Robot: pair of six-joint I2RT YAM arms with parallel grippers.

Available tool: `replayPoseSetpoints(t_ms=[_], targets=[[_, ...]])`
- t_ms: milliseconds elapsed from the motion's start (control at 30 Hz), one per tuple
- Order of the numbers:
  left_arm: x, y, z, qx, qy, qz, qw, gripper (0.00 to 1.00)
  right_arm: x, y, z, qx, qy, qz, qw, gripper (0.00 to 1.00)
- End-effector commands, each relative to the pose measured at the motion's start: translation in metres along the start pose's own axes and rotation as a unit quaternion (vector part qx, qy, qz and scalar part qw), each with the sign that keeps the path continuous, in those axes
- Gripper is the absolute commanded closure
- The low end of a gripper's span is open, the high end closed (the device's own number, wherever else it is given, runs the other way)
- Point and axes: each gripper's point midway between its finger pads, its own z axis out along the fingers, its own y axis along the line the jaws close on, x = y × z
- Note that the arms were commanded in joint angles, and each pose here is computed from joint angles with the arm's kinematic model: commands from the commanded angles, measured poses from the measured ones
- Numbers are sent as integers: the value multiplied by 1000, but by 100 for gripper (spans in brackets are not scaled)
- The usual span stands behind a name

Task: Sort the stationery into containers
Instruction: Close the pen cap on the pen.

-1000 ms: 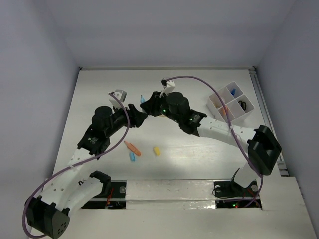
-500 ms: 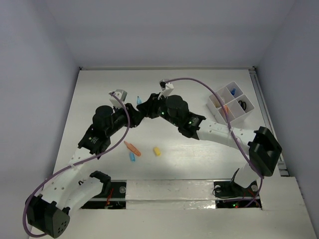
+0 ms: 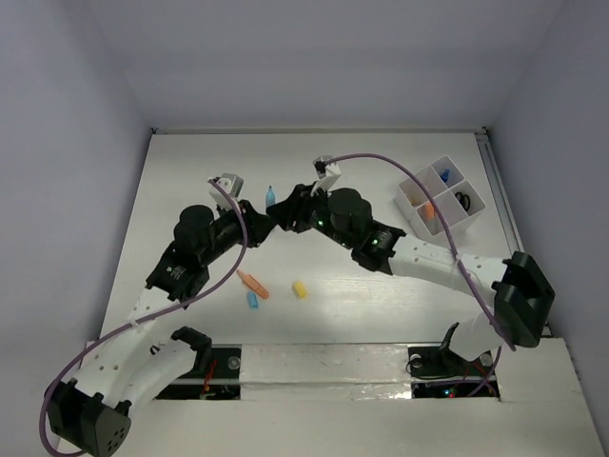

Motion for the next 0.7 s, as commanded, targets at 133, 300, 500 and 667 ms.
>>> replayPoseSetpoints(t_ms=[133,300,500,667], targets=[[-29,8,-5,-28,-57,27,998,100,-30,10,-45,-2,-14,-38,999,33],[-34,14,-9,-47,-66,33,996,100,-11,20,-66,-43,46,-66,996,42],[-50,25,-25,-86,-103,36,990,100,96,6,-73,-60,204,-79,974,96],[-69,35,-45,-125,-152,37,980,100,160,9,-62,-34,252,-86,963,71]])
